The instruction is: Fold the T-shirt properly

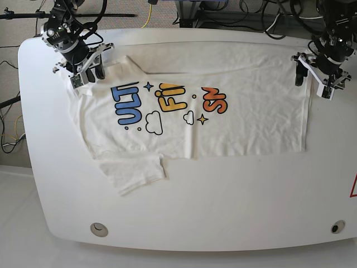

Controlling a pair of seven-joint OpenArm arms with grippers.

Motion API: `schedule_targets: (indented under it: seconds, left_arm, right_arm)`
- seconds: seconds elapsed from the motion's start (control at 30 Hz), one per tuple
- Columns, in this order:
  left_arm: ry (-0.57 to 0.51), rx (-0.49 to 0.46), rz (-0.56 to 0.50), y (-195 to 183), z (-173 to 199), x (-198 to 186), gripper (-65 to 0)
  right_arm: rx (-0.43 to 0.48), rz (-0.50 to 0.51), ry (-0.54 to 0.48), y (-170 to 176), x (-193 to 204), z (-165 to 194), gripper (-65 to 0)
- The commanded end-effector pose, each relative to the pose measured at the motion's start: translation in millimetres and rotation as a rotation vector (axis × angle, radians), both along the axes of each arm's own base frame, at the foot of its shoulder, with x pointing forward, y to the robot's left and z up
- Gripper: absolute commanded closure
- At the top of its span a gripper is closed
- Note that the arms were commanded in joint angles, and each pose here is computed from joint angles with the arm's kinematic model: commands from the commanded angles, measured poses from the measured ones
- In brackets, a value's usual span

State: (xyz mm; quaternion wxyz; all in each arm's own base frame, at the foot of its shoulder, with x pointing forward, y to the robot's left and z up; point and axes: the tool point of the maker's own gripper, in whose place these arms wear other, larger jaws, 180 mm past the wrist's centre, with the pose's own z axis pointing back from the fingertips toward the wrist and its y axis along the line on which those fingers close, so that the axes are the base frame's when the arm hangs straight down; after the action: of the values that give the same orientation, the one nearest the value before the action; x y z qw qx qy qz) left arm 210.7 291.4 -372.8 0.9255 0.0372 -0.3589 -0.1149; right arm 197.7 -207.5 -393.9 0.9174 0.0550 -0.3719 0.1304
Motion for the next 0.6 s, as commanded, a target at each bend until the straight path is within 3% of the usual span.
schedule_targets:
  seconds: [0.0, 0.23, 0.57]
  left_arm:
    - [-0.027, 0.011, -0.012, 3, 8, 5, -40.6]
    - [-0.095, -0.003, -0.028, -2, 18, 18, -34.1]
    - [-0.138, 0.0, -0.032, -5, 26, 30, -33.9]
  right_arm:
    - [-0.003, 0.006, -0.028, -1, 6, 9, -15.0]
    - [-0.029, 0.009, -0.033, -3, 18, 17, -16.3]
    - [-0.015, 0.027, -0.048, 5, 27, 17, -16.9]
